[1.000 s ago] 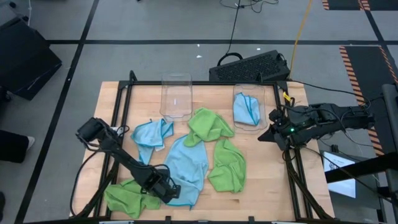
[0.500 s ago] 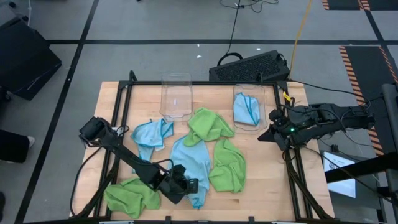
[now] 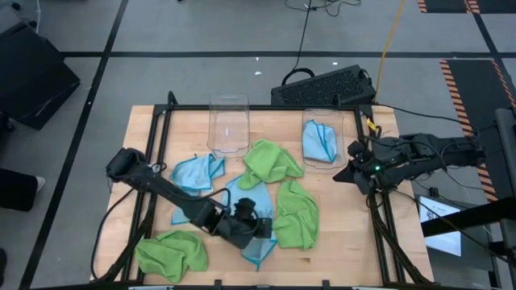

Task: Fold microfiber towels
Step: Fold the right blue microfiber towel

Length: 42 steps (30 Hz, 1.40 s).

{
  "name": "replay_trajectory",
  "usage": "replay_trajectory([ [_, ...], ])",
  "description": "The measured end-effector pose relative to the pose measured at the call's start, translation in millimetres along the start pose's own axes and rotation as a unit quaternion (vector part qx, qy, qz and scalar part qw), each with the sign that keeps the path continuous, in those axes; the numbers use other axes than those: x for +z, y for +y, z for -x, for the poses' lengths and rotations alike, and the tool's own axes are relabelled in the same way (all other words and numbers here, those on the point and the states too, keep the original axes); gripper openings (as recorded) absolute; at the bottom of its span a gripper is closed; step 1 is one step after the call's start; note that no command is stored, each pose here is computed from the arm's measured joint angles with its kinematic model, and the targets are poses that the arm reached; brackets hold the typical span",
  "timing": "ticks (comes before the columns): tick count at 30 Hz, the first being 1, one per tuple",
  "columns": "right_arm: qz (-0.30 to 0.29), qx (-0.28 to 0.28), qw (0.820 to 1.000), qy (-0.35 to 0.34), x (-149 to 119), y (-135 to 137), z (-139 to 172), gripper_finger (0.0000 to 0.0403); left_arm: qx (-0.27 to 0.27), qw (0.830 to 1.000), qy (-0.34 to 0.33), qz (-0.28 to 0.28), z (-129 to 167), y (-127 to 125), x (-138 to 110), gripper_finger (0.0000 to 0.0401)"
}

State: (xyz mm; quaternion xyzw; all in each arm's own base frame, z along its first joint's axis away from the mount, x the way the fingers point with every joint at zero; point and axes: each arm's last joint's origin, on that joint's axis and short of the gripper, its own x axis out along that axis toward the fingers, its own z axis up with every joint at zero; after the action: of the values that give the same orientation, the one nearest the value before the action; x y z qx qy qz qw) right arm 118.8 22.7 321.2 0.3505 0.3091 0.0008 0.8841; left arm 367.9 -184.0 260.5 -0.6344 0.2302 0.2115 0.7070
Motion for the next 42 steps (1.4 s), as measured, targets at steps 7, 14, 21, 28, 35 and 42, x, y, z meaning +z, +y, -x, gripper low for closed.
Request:
replay_trajectory([
  [7, 0.053, 0.058, 0.997, -0.02, 2, 26, -20, 0.0031, -0.07, 0.997, -0.018, 0.004, -8, -19, 23, 0.0001],
  [14, 0.068, 0.052, 0.996, -0.01, -9, 52, -61, 0.0119, -0.121, 0.991, -0.058, 0.004, -12, -32, 43, 0.0001],
  [21, 0.091, 0.015, 0.995, -0.04, -29, 72, -98, 0.0182, -0.18, 0.98, -0.087, -0.011, -14, -47, 63, 0.0001],
  [28, 0.109, -0.037, 0.988, -0.1, -39, 78, -104, 0.0189, -0.247, 0.962, -0.113, -0.029, -11, -62, 79, 0.0001],
  [35, 0.108, -0.095, 0.975, -0.171, -38, 76, -102, 0.0189, -0.283, 0.953, -0.1, -0.05, -8, -69, 83, 0.0001],
  [42, 0.111, -0.133, 0.975, -0.14, -44, 66, -102, 0.0165, -0.311, 0.944, -0.077, -0.074, -5, -73, 83, 0.0001],
])
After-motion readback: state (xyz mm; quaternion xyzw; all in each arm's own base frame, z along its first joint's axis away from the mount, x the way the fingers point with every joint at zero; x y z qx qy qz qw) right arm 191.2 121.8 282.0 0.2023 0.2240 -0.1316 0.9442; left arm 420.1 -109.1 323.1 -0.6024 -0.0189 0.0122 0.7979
